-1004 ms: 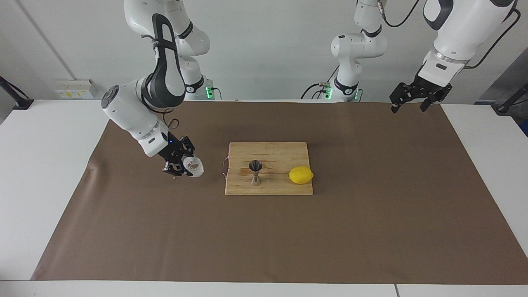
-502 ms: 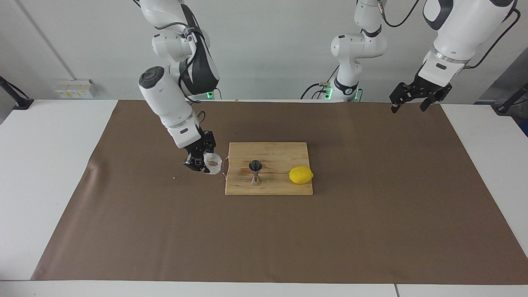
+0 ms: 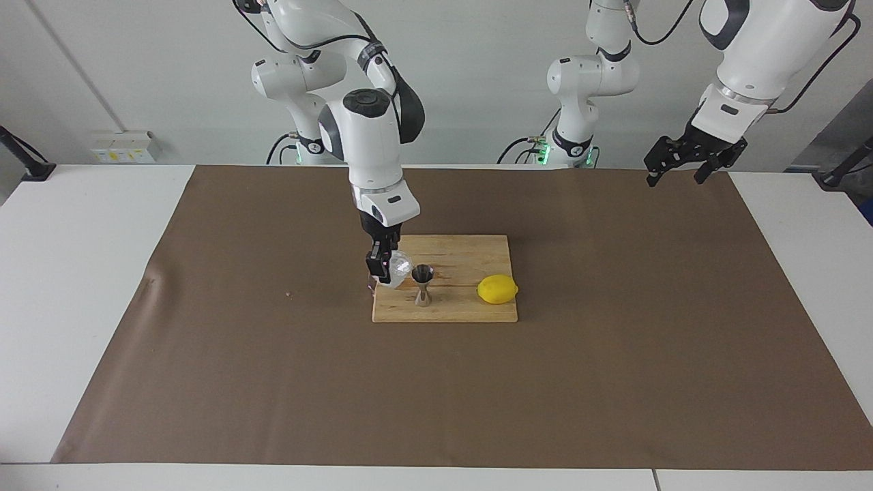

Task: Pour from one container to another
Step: 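Tilt the white cup with the right gripper to pour into the steel cup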

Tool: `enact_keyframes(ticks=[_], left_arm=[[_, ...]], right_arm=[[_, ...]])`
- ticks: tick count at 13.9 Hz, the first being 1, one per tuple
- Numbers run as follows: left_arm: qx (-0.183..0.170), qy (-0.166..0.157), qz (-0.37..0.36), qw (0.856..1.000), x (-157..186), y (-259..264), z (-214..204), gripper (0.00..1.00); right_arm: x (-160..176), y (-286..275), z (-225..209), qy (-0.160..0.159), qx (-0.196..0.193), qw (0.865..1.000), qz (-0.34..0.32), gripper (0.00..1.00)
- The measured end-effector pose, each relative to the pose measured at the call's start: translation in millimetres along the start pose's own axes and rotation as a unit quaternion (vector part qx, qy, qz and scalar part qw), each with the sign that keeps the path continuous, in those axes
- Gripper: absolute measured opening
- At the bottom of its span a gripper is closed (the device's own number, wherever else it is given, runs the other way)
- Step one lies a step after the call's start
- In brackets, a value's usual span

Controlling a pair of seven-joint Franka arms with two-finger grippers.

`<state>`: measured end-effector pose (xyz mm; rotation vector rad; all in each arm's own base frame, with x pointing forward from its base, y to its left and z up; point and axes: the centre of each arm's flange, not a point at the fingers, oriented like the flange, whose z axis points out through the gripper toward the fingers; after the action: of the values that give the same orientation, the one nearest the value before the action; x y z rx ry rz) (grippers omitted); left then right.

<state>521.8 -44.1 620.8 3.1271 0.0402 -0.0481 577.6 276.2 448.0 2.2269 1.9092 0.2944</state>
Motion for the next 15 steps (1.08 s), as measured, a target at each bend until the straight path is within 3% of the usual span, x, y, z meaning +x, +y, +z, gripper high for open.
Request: enact_keyframes(ticks=[10, 15], left_arm=[[0.0, 0.0, 0.0, 1.0, 0, 0, 0, 1.0], [0.0, 0.0, 0.0, 1.0, 0, 0, 0, 1.0]], right_arm=[[36, -24, 11, -0.064, -0.049, 0.99, -0.112, 0.5], [34, -29, 21, -0.095, -0.068, 0.982, -0.149, 0.5]])
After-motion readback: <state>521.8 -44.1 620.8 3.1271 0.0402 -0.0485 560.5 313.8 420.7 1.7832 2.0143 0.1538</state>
